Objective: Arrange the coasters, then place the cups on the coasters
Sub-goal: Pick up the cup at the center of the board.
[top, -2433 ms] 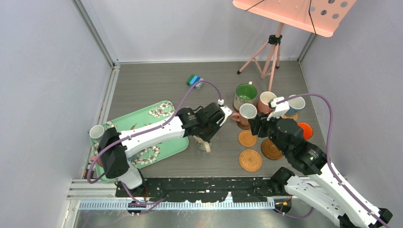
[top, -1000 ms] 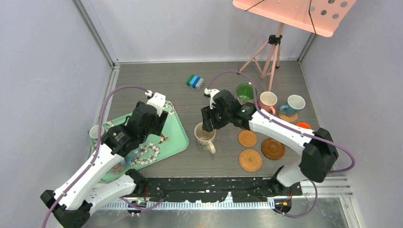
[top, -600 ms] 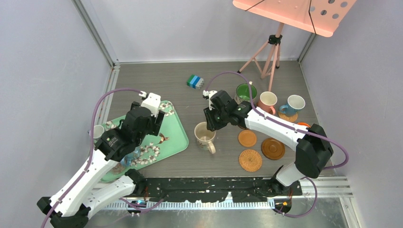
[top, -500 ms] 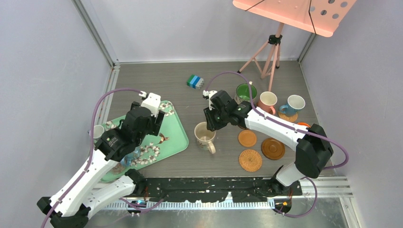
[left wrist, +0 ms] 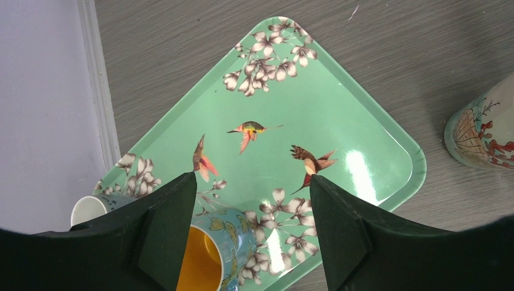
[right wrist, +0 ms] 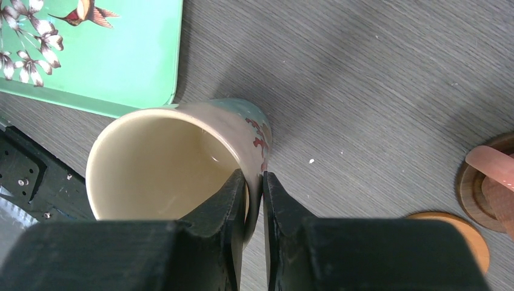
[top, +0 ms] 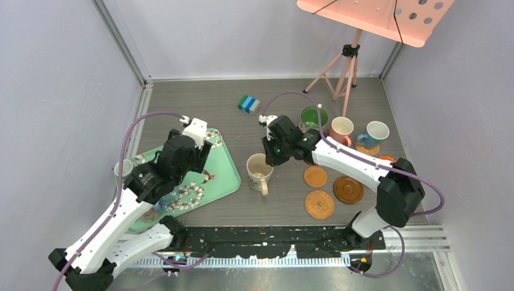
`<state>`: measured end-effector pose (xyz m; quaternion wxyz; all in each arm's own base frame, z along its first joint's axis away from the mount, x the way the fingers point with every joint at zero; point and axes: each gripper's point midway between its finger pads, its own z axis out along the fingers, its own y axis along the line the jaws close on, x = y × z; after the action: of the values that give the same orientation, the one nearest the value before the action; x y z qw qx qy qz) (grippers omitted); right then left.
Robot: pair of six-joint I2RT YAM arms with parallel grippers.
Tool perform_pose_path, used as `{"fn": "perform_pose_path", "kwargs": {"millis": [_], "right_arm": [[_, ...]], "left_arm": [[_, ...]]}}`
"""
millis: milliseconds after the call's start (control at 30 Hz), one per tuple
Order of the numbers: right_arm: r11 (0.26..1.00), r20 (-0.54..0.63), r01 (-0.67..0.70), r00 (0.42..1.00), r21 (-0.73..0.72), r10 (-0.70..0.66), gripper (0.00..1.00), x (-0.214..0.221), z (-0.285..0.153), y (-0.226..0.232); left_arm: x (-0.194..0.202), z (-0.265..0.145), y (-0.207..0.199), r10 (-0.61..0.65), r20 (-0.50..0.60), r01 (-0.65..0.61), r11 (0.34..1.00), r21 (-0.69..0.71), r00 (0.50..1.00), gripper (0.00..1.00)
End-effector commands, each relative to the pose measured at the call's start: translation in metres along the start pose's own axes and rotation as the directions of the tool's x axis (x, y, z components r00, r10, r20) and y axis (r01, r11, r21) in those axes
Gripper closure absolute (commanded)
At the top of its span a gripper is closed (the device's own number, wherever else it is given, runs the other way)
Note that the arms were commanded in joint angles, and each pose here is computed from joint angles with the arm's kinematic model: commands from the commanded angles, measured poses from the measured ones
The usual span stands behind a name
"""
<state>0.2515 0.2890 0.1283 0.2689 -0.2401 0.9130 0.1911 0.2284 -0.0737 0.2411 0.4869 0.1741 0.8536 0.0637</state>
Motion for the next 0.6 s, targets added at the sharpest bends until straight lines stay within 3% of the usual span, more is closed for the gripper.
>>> {"fn": "perform_pose_path", "kwargs": {"millis": [0,367,567], "right_arm": [[0.999,0.050,-0.026,0.998,-0.025,0.027,0.94,-0.013,-0.008,0.009],[0.997,0.153,-0.059,0.987,0.056,0.050,0.95,-0.029,-0.048,-0.005],[0.977,0.266,-0.118,0.962,0.180,0.068,0.95,-0.040,-0.103,-0.029]], "left_arm": [[-0.013,-0.002,0.005,-0.011,0.043,0.012,1.000,-0.017,0.999,0.29],[-0.013,-0.006,0.012,-0.021,0.065,0.024,0.999,-0.045,0.998,0.27],[-0.012,-0.005,0.011,-0.018,0.057,0.021,0.999,-0.043,0.998,0.27]]}}
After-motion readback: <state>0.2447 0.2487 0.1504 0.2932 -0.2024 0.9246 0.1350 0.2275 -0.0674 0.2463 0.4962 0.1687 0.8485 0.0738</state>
